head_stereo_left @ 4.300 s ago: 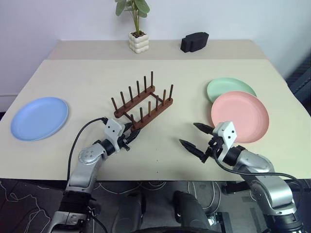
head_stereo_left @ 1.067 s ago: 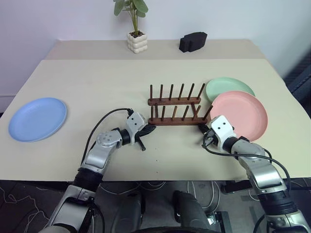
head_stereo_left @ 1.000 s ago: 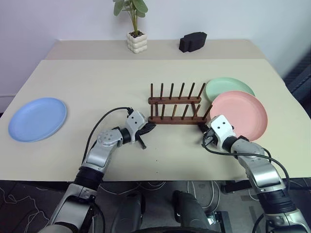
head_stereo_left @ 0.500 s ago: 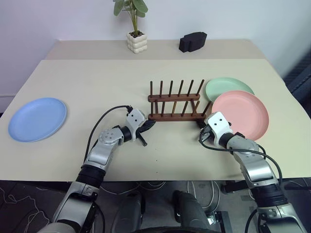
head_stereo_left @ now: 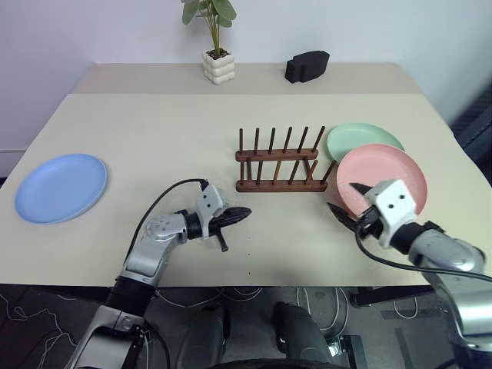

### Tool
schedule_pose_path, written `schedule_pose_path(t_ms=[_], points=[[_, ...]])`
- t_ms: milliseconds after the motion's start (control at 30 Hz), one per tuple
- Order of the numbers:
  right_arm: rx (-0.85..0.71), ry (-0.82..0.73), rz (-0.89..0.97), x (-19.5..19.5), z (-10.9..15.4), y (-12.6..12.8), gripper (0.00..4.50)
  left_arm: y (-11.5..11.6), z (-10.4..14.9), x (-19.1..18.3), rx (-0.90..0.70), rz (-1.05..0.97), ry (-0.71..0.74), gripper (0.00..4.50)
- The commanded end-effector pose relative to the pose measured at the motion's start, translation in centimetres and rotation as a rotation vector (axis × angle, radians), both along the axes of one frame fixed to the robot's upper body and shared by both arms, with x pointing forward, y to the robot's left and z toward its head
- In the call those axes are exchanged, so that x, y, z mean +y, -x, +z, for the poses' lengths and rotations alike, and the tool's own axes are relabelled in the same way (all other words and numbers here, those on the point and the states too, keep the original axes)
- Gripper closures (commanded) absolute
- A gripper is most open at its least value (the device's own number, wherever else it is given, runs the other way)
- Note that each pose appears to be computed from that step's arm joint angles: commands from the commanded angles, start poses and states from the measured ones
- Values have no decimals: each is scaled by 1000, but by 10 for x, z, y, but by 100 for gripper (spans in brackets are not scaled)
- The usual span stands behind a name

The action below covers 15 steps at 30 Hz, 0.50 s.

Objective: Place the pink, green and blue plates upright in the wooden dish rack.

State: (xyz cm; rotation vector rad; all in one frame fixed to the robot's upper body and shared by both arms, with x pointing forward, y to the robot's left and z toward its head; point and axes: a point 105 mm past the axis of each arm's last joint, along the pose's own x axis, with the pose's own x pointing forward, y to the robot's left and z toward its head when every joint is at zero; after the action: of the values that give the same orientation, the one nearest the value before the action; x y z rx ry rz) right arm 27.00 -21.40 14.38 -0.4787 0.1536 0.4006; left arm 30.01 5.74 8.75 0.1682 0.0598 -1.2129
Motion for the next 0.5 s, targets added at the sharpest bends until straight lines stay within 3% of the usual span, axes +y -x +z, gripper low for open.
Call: schedule_pose_path(t_ms=[33, 433, 500], points=[[0, 70, -65, -10, -2, 3, 3, 17, 12, -20, 2, -125, 49, 450], [67, 106, -162, -15, -49, -17, 3, 22, 10, -24, 3, -183, 58, 450], [59, 133, -180, -19, -52, -22, 54, 21, 9, -23, -7, -170, 61, 450]])
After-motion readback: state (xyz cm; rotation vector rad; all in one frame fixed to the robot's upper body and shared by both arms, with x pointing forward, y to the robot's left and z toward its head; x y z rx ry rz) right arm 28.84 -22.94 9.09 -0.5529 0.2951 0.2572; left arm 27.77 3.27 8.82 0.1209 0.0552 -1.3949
